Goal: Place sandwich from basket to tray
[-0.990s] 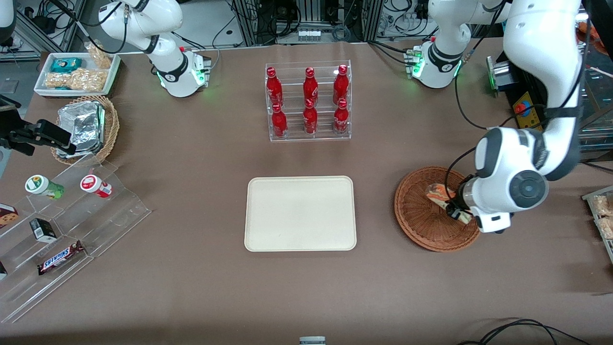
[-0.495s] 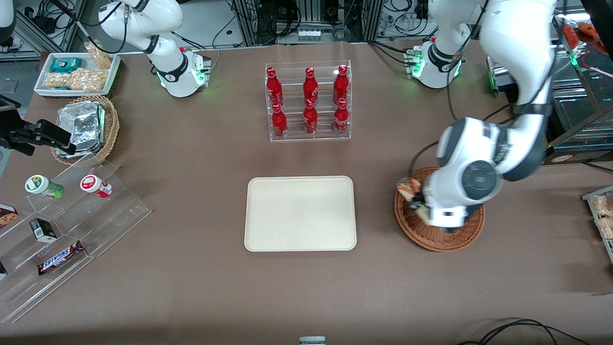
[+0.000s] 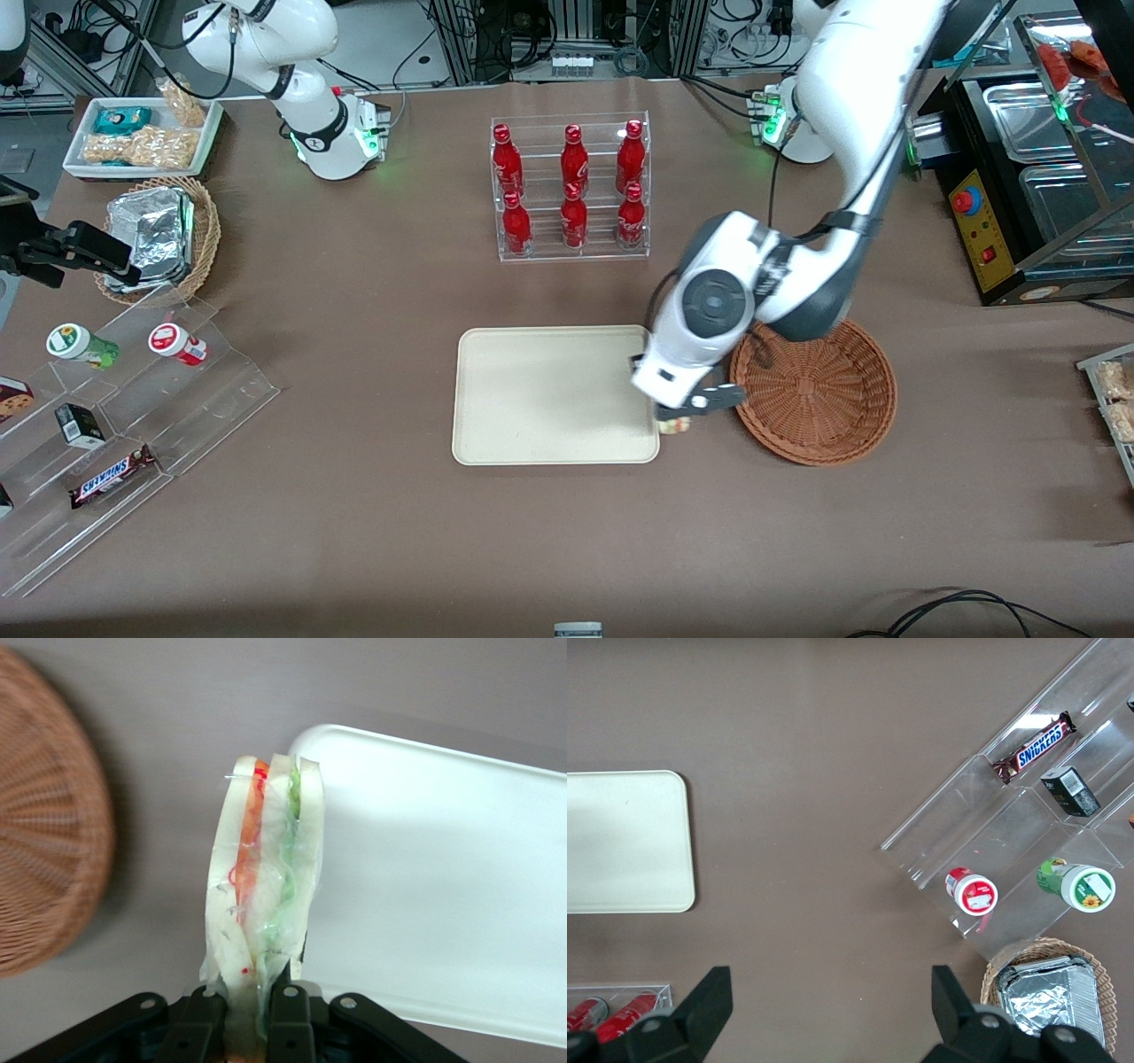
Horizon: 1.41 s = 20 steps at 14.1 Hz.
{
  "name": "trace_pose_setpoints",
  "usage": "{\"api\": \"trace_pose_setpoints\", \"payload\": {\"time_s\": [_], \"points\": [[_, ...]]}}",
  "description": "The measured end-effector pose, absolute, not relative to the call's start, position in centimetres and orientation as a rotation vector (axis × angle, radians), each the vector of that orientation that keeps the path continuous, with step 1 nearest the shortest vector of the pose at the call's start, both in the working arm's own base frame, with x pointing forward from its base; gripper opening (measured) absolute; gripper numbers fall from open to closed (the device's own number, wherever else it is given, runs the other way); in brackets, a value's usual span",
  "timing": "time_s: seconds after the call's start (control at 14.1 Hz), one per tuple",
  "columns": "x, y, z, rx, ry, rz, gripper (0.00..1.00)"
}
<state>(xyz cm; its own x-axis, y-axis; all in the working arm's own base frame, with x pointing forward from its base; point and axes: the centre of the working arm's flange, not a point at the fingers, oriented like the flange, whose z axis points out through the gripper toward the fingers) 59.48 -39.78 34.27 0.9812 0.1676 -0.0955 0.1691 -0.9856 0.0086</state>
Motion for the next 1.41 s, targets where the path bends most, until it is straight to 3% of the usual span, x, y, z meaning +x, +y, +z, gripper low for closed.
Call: {"api": "trace_pose_setpoints", "payload": {"time_s": [0.28, 0.92, 1.2, 1.41], "points": [[57.3, -46.8, 32.0, 3.037, 0.165, -0.036, 0.15], [55.0, -53.8, 24.2, 3.056, 0.052, -0.025, 0.17], [55.5, -54.1, 25.9, 3.045, 0.083, 0.003, 0.51], [55.2, -53.2, 34.1, 3.092, 0.099, -0.009, 0.82]]}}
